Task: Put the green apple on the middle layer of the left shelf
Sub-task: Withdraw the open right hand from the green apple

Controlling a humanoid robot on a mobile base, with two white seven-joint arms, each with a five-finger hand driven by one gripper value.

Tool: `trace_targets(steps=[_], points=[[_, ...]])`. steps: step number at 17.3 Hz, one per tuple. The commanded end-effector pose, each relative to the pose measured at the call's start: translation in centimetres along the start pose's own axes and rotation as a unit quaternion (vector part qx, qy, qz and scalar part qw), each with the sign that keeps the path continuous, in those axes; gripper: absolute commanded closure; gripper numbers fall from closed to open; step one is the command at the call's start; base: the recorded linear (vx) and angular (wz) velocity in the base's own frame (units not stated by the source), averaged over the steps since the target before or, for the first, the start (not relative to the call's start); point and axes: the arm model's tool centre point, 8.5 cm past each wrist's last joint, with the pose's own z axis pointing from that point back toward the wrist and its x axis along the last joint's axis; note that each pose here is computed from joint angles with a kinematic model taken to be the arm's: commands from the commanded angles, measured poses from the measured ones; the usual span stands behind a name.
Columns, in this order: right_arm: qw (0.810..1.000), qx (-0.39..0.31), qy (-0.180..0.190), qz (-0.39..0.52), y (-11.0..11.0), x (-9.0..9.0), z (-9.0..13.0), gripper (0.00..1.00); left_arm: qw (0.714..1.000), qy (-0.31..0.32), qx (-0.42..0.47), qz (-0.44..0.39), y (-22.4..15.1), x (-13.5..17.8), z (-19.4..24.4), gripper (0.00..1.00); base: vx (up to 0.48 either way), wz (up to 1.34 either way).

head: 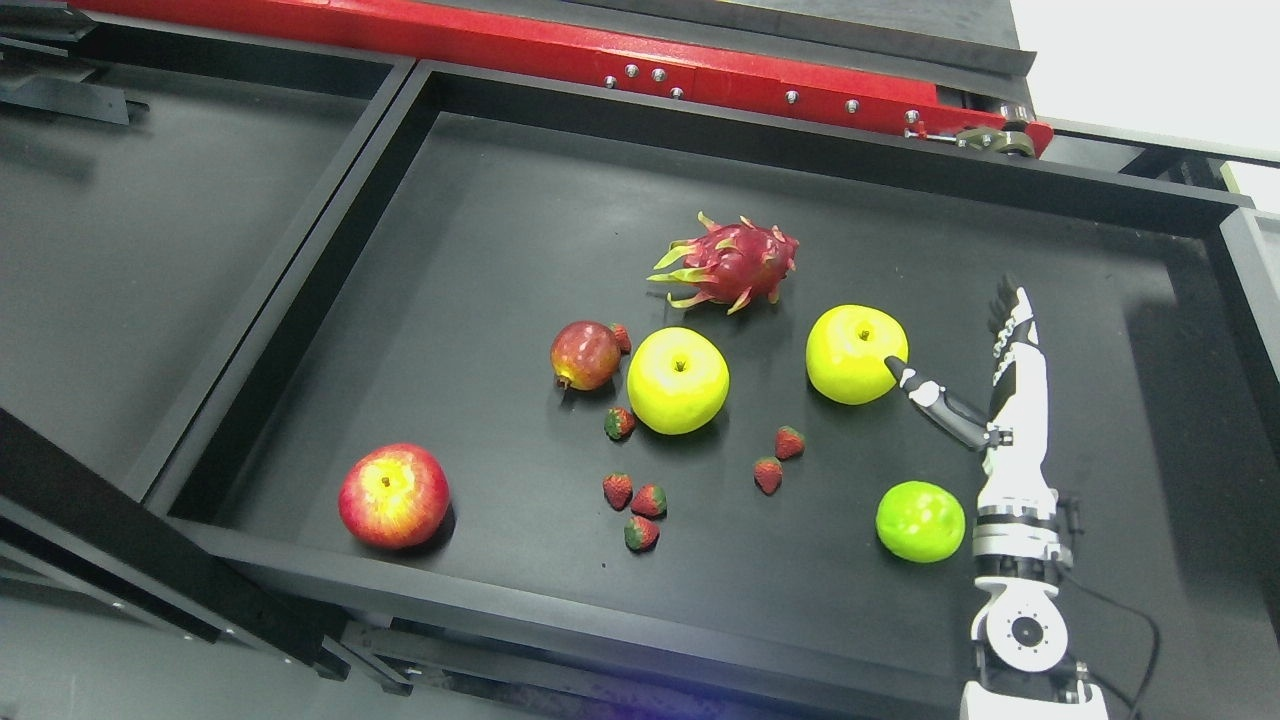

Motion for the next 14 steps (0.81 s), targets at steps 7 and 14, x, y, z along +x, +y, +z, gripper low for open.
trace_targets(steps=[7, 14], points=[[0.995, 0.038, 0.048, -0.083, 4.4, -1.6, 4.3, 0.0, 1.0, 0.004, 0.009, 0.0, 1.1, -0.5, 0.2, 0.0, 0.0, 0.0], [0.994, 0.049, 0.052, -0.085, 5.1, -1.7, 4.9, 0.0, 1.0, 0.004, 0.008, 0.0, 1.1, -0.5, 0.2, 0.0, 0.0, 0.0]])
